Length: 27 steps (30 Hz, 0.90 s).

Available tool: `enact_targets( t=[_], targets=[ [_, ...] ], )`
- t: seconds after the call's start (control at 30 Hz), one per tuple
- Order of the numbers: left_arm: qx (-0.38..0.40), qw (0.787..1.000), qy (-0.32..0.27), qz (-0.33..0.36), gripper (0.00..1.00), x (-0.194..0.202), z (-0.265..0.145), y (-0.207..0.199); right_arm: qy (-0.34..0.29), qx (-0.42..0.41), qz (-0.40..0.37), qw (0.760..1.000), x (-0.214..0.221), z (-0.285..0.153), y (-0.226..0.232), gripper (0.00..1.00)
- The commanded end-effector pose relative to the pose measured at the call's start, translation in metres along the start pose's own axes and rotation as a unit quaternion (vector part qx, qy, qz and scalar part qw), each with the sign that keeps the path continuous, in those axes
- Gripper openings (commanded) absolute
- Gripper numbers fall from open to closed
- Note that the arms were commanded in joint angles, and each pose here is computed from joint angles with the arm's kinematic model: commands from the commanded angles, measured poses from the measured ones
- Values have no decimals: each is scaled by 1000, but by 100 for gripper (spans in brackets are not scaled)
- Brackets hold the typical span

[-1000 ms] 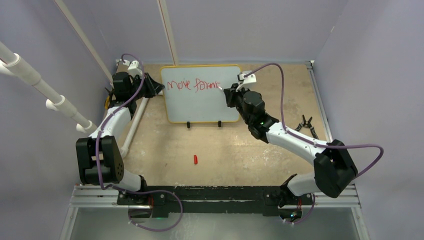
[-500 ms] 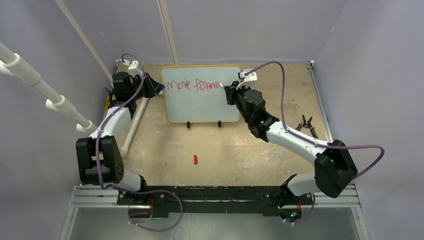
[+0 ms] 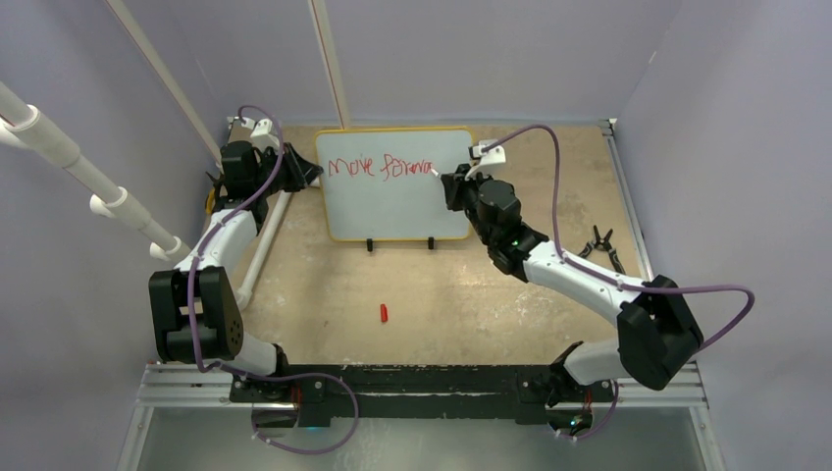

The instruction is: Write a sentence on the whiteboard

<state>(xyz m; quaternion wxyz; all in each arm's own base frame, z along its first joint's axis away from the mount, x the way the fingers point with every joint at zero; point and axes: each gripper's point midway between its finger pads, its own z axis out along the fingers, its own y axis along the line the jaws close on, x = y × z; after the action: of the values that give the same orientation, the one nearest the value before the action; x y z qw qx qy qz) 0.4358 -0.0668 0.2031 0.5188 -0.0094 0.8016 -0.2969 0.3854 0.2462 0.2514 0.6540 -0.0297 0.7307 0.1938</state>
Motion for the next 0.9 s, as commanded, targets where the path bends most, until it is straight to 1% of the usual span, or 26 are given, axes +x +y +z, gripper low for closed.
enact_targets(
  t=[0.0, 0.23, 0.37, 0.6, 0.87],
  targets=[
    [20, 999, -23, 16, 15, -15, -7, -15, 3, 10, 6, 1000, 3, -6, -8, 0],
    [20, 999, -23, 15, 15, -14, -7, -15, 14, 12, 8, 1000, 13, -10, -10, 0],
    [19, 999, -24, 15, 15, -15, -7, -14, 15, 28, 10, 999, 12, -12, -16, 0],
    [20, 999, -24, 16, 15, -15, -7, -14, 2, 48, 11, 999, -1, -15, -22, 0],
    [21, 999, -24, 15, 15, -15, -7, -15, -45, 12, 18, 999, -33, -24, -10, 0]
  ],
)
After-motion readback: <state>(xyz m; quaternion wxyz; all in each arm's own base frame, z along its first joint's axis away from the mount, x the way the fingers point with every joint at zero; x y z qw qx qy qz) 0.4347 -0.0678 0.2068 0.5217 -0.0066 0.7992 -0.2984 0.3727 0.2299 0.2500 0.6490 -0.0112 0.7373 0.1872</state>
